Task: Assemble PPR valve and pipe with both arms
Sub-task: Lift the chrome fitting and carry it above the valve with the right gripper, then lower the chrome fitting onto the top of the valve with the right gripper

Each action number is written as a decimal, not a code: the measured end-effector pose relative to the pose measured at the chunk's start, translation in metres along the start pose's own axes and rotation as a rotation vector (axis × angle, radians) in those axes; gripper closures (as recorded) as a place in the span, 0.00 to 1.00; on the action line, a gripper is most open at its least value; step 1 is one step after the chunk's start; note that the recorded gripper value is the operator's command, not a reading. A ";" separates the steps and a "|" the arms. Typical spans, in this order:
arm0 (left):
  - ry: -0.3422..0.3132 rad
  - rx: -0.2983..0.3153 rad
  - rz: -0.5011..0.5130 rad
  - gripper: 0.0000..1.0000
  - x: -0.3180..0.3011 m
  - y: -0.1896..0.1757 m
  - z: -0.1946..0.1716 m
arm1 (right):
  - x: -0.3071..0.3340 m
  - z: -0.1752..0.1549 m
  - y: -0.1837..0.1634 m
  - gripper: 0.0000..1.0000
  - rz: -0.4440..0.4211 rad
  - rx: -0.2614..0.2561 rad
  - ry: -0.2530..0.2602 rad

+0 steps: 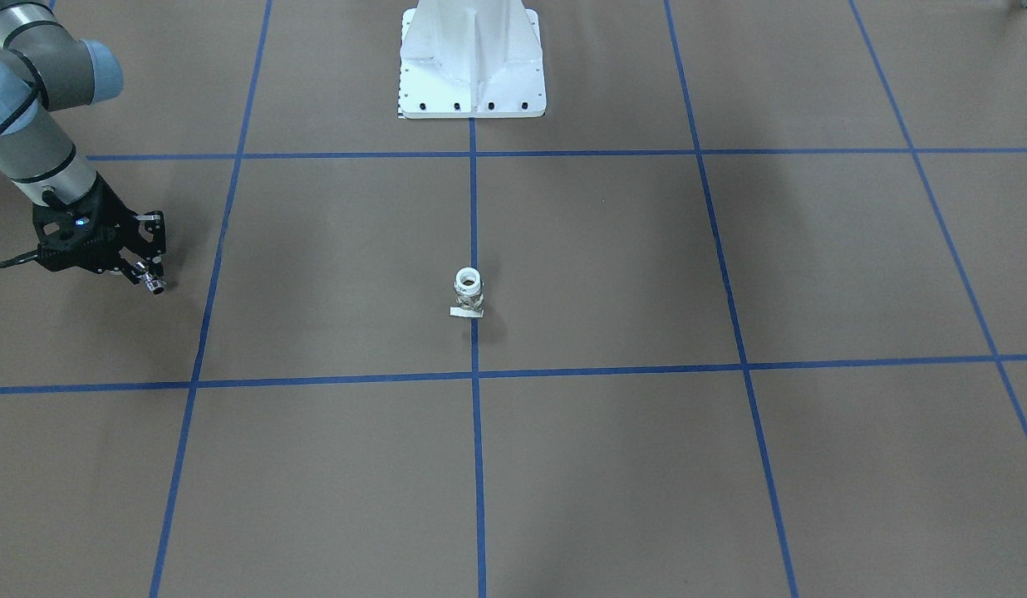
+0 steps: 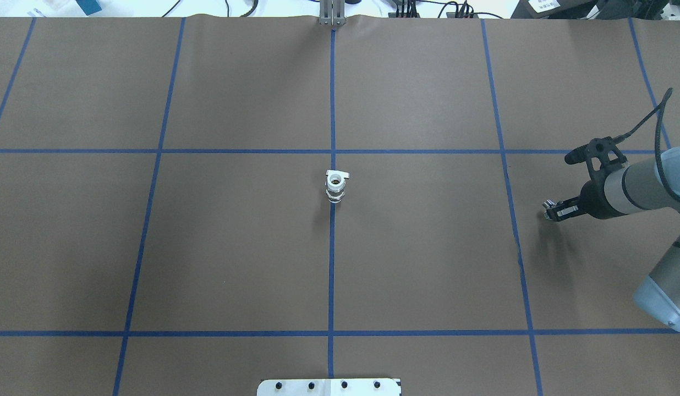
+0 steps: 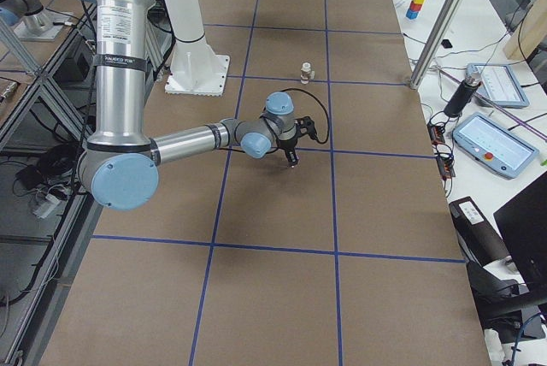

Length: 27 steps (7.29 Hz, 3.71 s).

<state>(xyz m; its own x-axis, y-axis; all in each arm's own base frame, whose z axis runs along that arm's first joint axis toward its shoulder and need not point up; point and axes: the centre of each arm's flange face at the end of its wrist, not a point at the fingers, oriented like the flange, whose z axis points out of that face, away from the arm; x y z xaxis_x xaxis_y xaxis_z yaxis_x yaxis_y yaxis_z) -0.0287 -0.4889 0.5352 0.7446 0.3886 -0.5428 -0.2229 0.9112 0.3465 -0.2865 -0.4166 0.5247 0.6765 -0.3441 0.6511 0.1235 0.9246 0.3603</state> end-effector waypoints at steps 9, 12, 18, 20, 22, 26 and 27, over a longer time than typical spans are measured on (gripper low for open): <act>0.065 -0.058 -0.127 0.00 -0.028 0.046 0.032 | -0.060 -0.063 -0.121 1.00 0.094 0.029 -0.020; 0.125 -0.034 -0.219 0.00 -0.044 0.096 0.033 | -0.129 -0.112 -0.180 1.00 0.273 0.011 -0.025; 0.125 -0.024 -0.223 0.00 -0.046 0.099 0.030 | -0.340 -0.124 -0.230 1.00 0.836 0.035 0.070; 0.125 -0.024 -0.225 0.00 -0.046 0.099 0.030 | -0.403 -0.106 -0.246 1.00 0.921 0.056 0.120; 0.125 -0.023 -0.227 0.00 -0.046 0.098 0.029 | -0.431 -0.083 -0.244 1.00 0.935 0.057 0.166; 0.124 -0.021 -0.226 0.00 -0.045 0.096 0.029 | -0.449 -0.071 -0.232 1.00 0.929 0.051 0.176; 0.124 -0.021 -0.225 0.00 -0.045 0.096 0.029 | -0.450 -0.069 -0.230 1.00 0.927 0.049 0.179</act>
<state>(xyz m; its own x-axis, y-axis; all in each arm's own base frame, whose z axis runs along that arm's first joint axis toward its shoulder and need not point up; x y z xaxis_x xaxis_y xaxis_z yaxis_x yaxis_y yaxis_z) -0.0653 -0.4232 0.6147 0.6942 0.1881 -0.6948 -0.0740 0.9788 0.1911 -0.5695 -0.4634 0.1028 0.5914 0.5585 0.5817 -0.5473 0.8078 -0.2191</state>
